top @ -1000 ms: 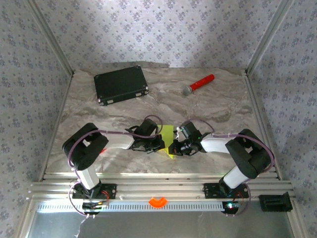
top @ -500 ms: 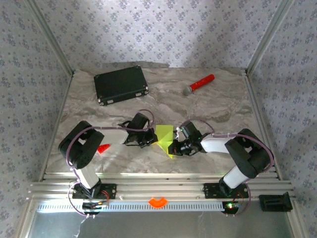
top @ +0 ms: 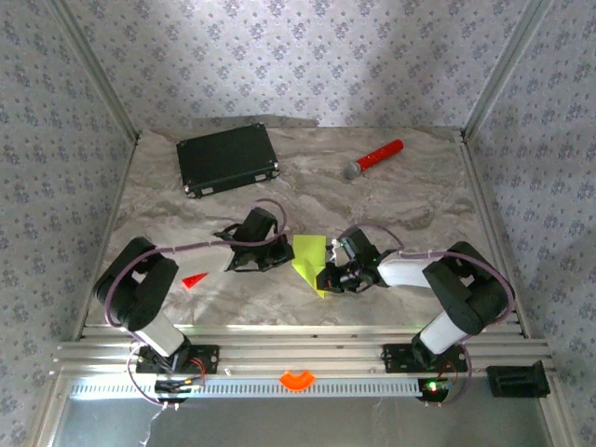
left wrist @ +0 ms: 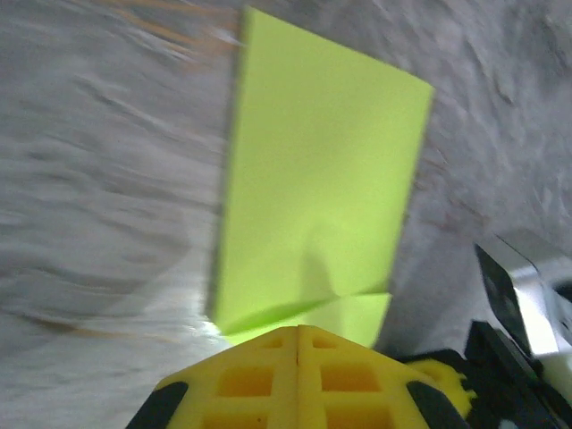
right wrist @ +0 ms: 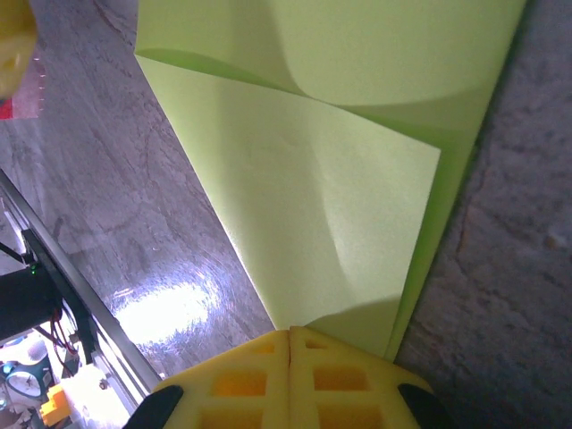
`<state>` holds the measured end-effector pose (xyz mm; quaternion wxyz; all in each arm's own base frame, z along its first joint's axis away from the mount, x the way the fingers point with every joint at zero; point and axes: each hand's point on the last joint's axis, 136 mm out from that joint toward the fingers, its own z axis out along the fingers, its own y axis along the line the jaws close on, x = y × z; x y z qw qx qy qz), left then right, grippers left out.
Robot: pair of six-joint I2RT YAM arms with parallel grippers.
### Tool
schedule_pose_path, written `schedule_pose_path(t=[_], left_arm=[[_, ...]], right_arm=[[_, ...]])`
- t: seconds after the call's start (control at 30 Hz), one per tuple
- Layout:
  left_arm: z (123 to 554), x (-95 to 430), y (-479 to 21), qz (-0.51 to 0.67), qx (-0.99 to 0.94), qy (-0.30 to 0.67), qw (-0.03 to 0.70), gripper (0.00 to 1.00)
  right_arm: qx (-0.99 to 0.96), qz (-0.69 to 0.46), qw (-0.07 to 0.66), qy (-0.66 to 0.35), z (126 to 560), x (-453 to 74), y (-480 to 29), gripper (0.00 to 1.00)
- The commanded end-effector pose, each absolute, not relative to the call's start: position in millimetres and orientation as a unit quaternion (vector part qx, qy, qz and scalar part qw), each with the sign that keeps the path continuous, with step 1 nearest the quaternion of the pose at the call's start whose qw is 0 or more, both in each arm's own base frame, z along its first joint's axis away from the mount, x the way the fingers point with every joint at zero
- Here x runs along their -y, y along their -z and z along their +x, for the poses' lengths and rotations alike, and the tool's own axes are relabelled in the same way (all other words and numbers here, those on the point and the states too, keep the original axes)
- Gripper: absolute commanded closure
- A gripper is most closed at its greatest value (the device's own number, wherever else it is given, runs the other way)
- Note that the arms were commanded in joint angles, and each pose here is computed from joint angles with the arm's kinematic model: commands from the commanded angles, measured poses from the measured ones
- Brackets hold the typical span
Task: Fold a paper plane with a square sheet of paper (pick it up from the middle)
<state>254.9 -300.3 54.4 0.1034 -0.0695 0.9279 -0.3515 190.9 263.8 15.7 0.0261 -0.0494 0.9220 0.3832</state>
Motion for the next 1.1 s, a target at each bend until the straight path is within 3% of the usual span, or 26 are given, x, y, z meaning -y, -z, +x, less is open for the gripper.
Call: schedule_pose_path(t=[0.0,0.13,0.43,0.77,1.07], left_arm=[[246,328,-62,-0.035,-0.917,0.384,0.097,0.96],[238,337,-43,-0.036,-0.915,0.394,0.074,0.97],[249,299,-7,-0.071,-0.927,0.363,0.061,0.97],[238,290,9,-0.068,-0.936,0.342,0.041,0.98],[237,291,11,-0.061,-0.939,0.337,0.033,0.99]], right_arm=[[-0.952,-0.020,-0.042,-0.304,158,-229,24,1.00],[-0.952,-0.018,-0.041,-0.304,158,-228,24,0.99],[-0.947,-0.025,-0.035,-0.319,162,-234,14,0.99],[-0.931,-0.072,0.018,-0.358,192,-278,-41,0.94],[-0.941,-0.059,0.012,-0.333,208,-291,-12,0.91]])
